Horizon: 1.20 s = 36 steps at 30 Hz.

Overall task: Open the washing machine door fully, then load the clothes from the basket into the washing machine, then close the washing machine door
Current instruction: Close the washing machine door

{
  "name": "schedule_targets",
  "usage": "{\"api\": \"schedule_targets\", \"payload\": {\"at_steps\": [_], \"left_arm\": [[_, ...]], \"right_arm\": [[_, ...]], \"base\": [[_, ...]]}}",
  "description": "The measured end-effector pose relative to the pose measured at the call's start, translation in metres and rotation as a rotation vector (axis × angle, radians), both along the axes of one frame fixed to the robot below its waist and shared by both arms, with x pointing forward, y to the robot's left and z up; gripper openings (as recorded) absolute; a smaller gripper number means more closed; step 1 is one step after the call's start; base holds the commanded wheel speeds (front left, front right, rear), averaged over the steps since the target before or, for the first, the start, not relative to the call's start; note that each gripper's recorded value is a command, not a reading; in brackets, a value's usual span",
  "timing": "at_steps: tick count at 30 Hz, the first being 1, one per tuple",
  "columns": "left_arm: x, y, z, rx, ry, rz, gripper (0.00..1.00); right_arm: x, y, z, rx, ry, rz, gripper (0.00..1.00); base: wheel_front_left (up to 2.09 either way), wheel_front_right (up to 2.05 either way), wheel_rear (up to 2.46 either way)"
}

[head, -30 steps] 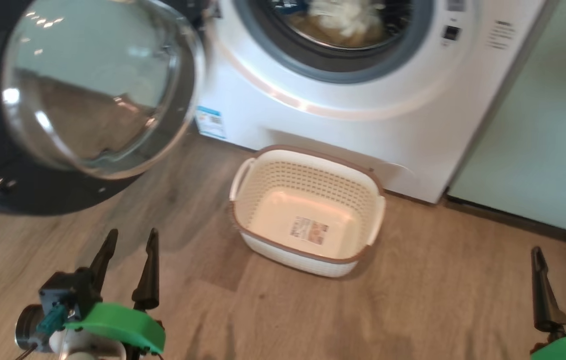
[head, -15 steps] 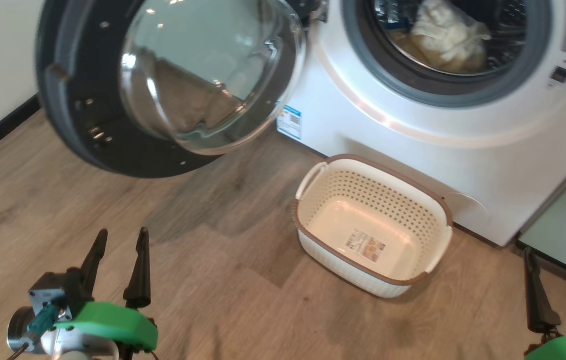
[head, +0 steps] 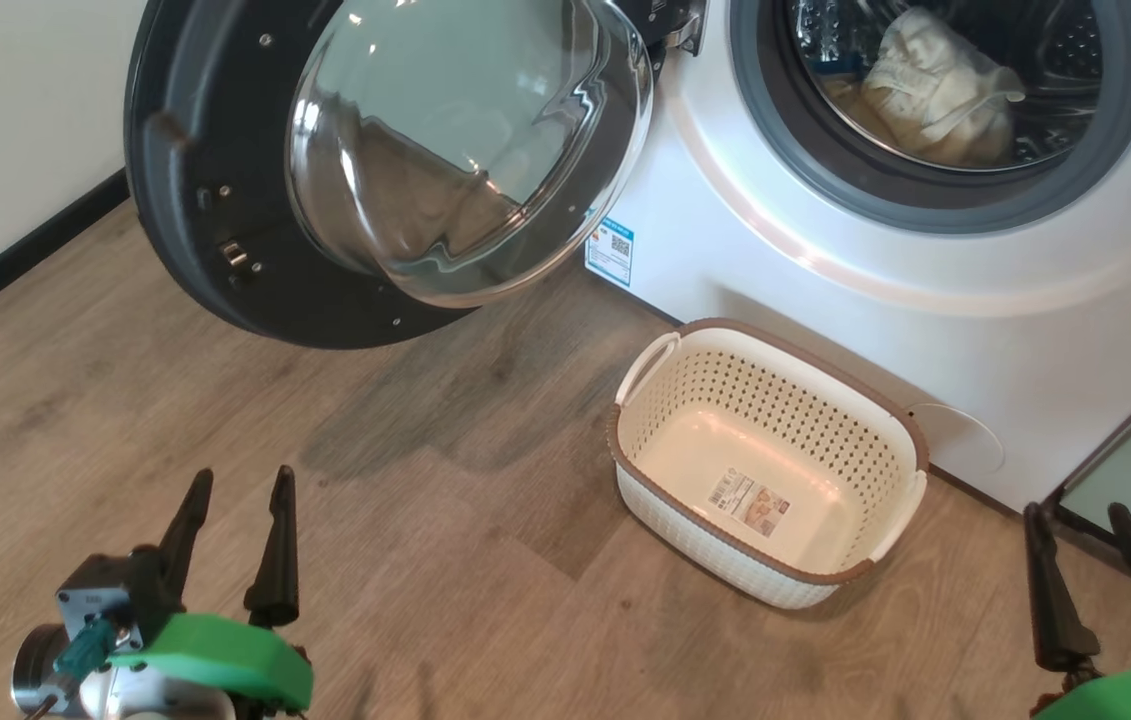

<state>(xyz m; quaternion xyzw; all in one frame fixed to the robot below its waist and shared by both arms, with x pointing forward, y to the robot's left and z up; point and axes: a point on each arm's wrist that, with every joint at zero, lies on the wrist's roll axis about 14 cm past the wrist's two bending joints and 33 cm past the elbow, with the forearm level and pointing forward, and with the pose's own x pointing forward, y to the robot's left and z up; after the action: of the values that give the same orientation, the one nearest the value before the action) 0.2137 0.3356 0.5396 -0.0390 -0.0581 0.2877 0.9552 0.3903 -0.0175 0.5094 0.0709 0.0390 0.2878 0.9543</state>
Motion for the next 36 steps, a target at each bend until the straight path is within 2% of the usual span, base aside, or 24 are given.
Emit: {"api": "schedule_targets", "payload": {"at_steps": [11, 12, 15, 28, 36], "left_arm": [[0.005, -0.003, 0.001, 0.001, -0.004, -0.017, 1.0], [0.005, -0.003, 0.001, 0.001, -0.004, -0.017, 0.93], [0.004, -0.003, 0.001, 0.005, -0.005, -0.018, 0.0], [-0.003, 0.002, 0.033, 0.055, -0.093, -0.016, 0.0], [-0.017, 0.031, 0.112, 0.207, -0.269, 0.025, 0.0]], "right_arm": [[-0.001, -0.006, 0.001, -0.003, -0.005, -0.016, 1.0], [-0.001, -0.006, 0.001, -0.003, -0.005, -0.016, 1.0], [-0.001, -0.006, 0.002, -0.003, -0.008, -0.015, 1.0], [0.0, -0.001, 0.006, -0.005, -0.016, -0.002, 1.0], [0.0, 0.006, 0.009, -0.002, -0.024, 0.02, 1.0]], "base": [[0.0, 0.0, 0.0], [0.0, 0.0, 0.0], [0.0, 0.0, 0.0], [0.0, 0.0, 0.0], [0.0, 0.0, 0.0]]}}
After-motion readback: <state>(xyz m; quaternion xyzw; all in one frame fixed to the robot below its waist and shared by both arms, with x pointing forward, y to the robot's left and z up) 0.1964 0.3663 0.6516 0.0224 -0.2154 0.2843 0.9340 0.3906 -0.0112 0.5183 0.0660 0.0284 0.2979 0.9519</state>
